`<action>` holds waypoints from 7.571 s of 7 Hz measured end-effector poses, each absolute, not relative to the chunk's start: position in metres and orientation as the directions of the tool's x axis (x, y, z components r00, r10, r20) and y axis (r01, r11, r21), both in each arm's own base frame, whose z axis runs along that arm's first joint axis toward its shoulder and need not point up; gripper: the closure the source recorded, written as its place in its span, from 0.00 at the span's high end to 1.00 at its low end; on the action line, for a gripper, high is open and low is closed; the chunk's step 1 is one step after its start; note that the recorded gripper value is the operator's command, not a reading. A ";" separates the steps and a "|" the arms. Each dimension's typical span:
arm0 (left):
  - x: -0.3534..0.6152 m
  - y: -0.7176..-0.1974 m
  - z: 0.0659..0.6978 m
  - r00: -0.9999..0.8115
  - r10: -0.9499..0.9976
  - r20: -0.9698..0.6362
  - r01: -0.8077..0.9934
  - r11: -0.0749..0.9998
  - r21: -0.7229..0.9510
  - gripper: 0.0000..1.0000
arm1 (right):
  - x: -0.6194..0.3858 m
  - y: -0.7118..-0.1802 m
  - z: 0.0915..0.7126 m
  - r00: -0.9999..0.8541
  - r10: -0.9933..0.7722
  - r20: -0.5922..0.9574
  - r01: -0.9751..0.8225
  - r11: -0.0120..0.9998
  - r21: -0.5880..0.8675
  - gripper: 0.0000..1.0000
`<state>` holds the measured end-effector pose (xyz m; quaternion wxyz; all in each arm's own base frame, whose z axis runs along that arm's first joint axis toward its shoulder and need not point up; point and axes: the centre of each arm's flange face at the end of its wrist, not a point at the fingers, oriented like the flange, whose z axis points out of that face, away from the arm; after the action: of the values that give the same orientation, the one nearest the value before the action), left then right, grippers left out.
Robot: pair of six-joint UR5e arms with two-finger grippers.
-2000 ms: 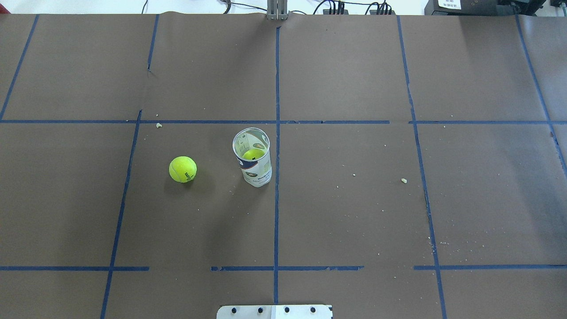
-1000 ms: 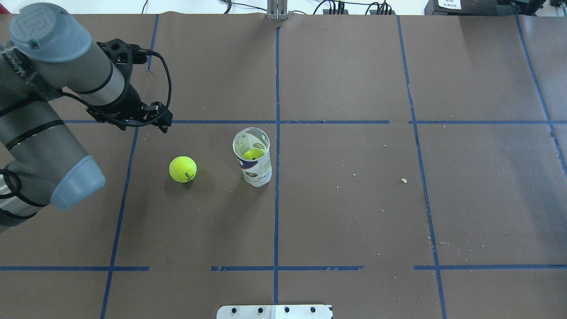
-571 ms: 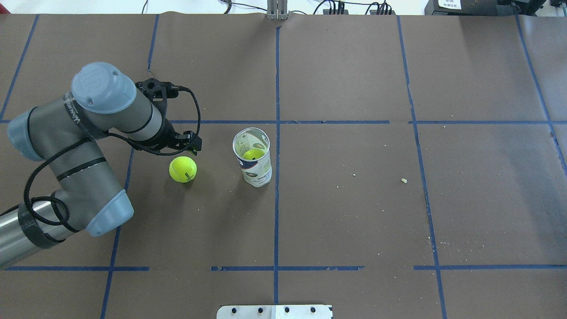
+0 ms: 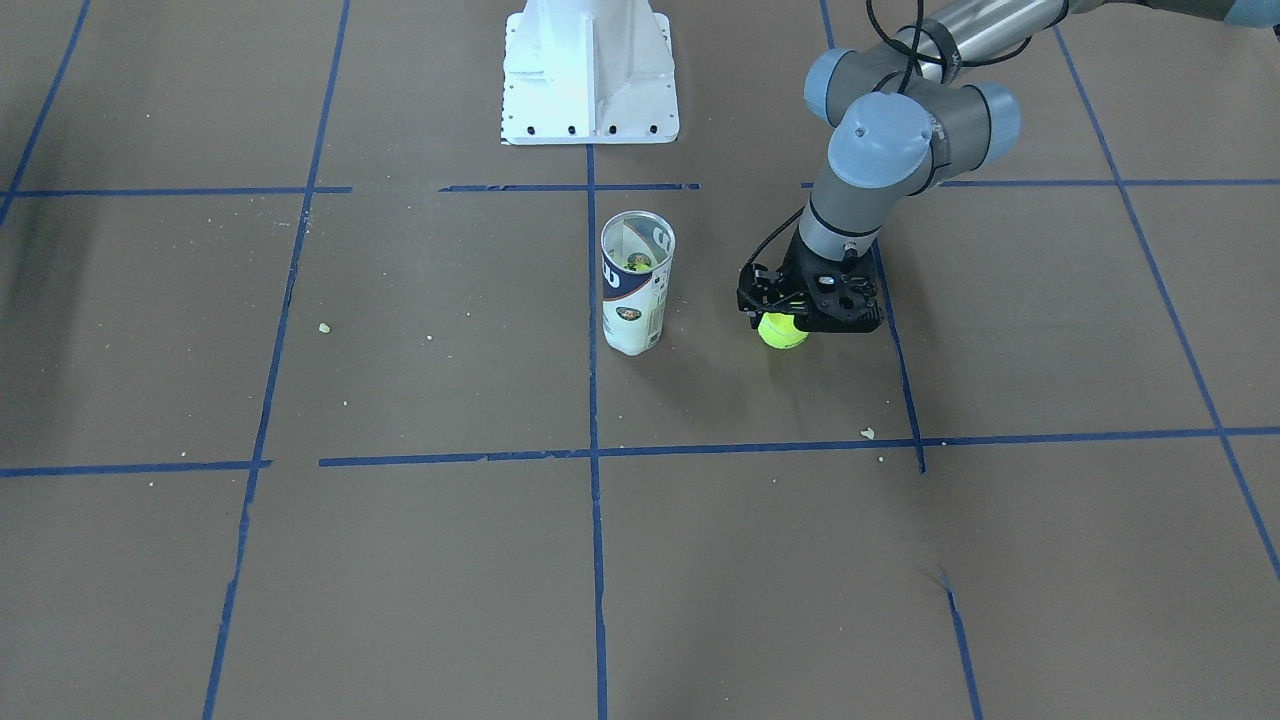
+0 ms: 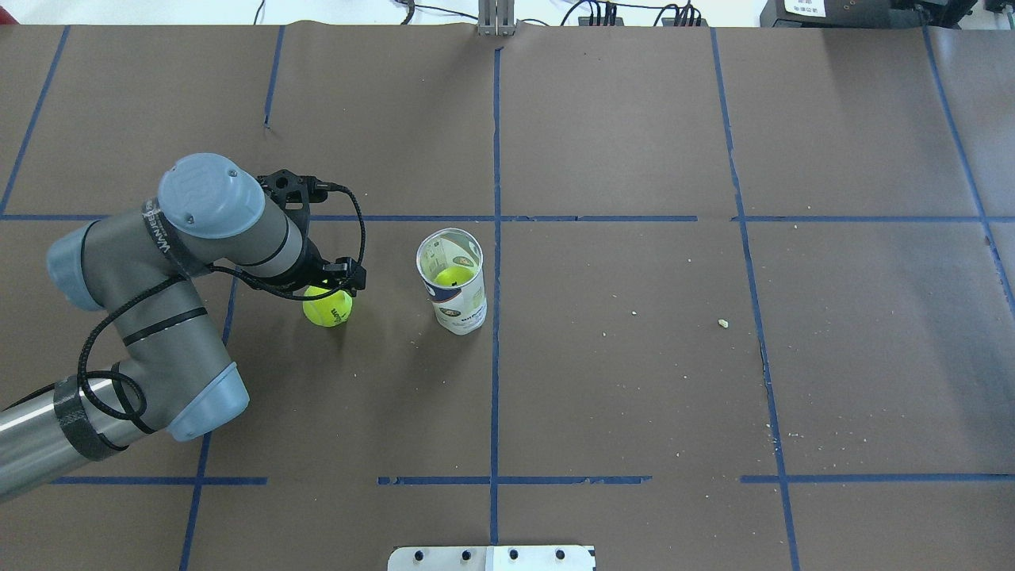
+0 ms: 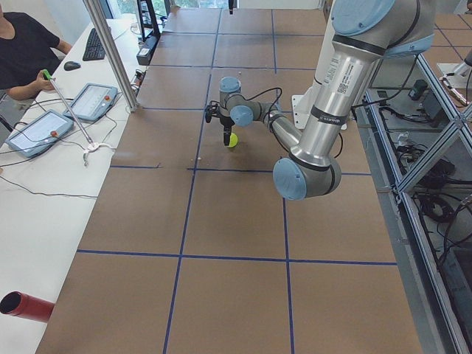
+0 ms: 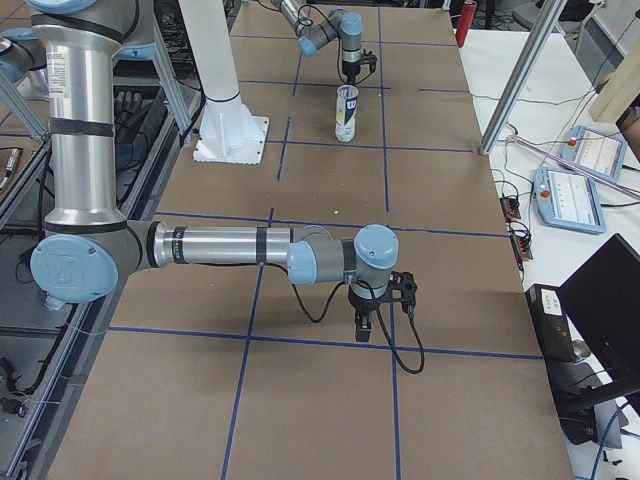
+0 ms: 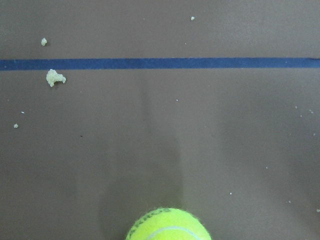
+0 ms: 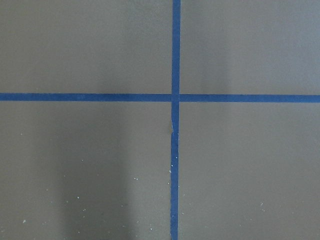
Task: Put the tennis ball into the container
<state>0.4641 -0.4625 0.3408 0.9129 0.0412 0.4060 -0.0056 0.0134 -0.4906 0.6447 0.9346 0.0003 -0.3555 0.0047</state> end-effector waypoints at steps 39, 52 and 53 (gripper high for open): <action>0.352 -0.481 0.103 0.590 0.039 -0.807 0.050 0.995 0.084 1.00 | 0.013 -0.491 0.645 0.747 0.008 0.665 -0.009 1.000 -0.003 1.00; -0.101 -0.505 0.658 0.737 0.184 -0.651 -0.139 0.983 0.120 1.00 | 0.013 -0.491 0.645 0.747 0.008 0.665 -0.009 1.000 -0.003 1.00; -0.101 -0.505 0.658 0.743 0.134 -0.656 -0.102 0.991 0.087 1.00 | 0.013 -0.491 0.645 0.747 0.008 0.665 -0.009 1.000 -0.003 1.00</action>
<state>-0.1005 -0.5049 0.6577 0.9332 0.0228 0.3532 0.0631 0.0133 -0.4906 0.6446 0.9346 0.0003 -0.3555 0.0047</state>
